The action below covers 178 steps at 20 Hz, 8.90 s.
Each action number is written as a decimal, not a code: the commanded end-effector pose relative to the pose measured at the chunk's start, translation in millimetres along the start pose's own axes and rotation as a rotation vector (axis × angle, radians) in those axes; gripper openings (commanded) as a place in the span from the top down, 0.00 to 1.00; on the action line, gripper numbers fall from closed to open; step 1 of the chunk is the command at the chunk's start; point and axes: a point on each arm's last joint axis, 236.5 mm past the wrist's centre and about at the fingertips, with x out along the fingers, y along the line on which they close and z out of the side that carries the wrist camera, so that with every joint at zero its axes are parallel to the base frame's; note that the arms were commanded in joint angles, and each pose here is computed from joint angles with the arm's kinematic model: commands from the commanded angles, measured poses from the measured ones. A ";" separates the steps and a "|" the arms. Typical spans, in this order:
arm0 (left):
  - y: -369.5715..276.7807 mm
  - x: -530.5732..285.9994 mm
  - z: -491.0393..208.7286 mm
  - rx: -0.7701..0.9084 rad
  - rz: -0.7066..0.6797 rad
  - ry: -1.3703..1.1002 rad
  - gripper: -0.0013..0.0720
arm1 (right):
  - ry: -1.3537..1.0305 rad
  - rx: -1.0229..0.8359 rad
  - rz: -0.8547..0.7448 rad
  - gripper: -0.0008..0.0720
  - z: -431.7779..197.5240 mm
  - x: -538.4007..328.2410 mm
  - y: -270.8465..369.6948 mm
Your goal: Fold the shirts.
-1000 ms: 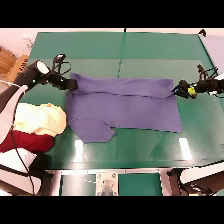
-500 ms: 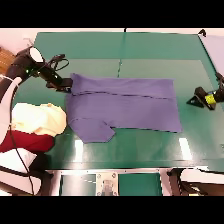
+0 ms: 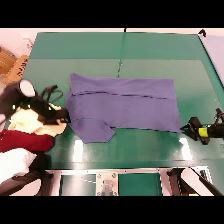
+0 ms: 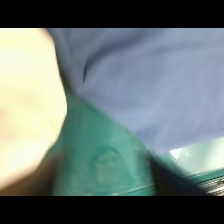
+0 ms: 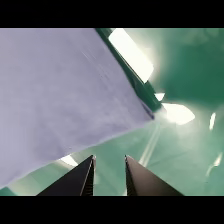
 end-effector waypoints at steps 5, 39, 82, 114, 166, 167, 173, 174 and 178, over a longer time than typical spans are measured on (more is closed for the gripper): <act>-50.9 83.9 -41.7 -0.138 -0.233 -0.062 0.08 | -0.057 0.112 0.091 0.48 -7.8 35.9 1.1; -121.7 -82.6 117.3 0.328 -0.071 -0.438 0.96 | -0.120 -0.210 0.252 0.97 90.1 -29.1 148.4; -214.2 12.5 252.3 0.360 -0.229 -0.441 0.96 | 0.158 -0.484 0.395 0.97 198.9 60.7 210.4; -145.0 -165.0 254.6 0.375 -0.400 -0.551 0.95 | 0.077 -0.927 0.615 0.97 -68.3 -45.3 483.7; -35.1 -171.7 251.8 0.276 -0.183 -0.497 0.95 | -0.328 0.042 0.076 0.98 247.1 -122.8 33.3; -35.1 -171.9 252.0 0.276 -0.183 -0.499 0.95 | -0.376 0.126 0.046 0.98 242.5 -139.6 -7.9; -34.6 -170.1 252.4 0.273 -0.185 -0.497 0.95 | -0.529 0.540 -0.023 0.97 162.1 -150.2 -178.6; -34.7 -170.1 252.4 0.273 -0.185 -0.497 0.95 | -0.507 0.591 -0.021 0.98 146.1 -135.0 -190.9; -34.8 -168.2 248.6 0.273 -0.187 -0.479 0.95 | -0.447 0.643 -0.021 0.97 118.6 -93.8 -202.2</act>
